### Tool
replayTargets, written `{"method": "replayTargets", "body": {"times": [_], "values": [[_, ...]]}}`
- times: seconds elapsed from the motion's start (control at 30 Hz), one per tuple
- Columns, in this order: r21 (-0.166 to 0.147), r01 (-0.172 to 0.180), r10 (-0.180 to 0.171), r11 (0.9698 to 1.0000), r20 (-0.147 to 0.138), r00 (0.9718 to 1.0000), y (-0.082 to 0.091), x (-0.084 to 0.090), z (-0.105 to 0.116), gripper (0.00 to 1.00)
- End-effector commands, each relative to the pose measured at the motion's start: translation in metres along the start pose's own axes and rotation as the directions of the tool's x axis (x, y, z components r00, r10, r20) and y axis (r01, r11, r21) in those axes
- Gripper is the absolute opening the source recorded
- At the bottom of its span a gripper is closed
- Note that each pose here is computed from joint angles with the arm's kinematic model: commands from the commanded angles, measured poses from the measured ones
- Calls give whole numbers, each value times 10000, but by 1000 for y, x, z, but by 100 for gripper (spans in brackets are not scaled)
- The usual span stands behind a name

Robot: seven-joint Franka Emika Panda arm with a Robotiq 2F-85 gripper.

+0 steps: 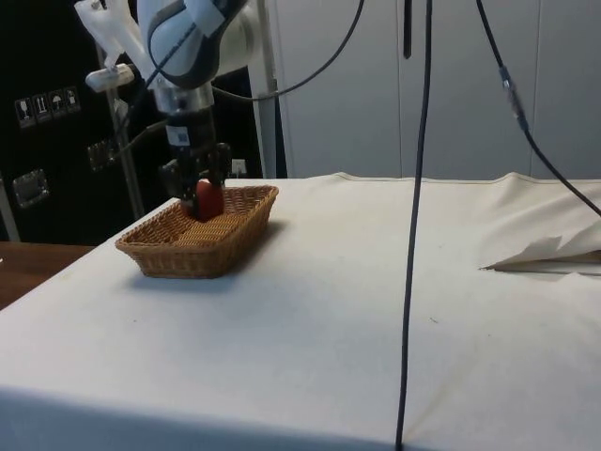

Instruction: Pick up the cube and place it into the basket.

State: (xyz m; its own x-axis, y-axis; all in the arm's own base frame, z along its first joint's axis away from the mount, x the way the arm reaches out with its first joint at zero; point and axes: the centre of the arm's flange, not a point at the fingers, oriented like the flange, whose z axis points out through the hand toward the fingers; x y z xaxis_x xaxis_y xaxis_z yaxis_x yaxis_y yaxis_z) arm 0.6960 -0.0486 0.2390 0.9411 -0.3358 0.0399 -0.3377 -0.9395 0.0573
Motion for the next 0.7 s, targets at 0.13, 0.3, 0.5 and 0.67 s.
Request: {"method": "replayTargets", "body": {"times": [0.13,0.3,0.5,0.67], "values": [[72,537,-537,9985,-10,9986,-3,0,8,0],[52,903,-903,9959,21,9959,-3,0,15,0],[52,1307,-1307,9914,27,9914,-4,0,22,0],[64,1679,-1680,9858,63,9858,-5,0,30,0]]}}
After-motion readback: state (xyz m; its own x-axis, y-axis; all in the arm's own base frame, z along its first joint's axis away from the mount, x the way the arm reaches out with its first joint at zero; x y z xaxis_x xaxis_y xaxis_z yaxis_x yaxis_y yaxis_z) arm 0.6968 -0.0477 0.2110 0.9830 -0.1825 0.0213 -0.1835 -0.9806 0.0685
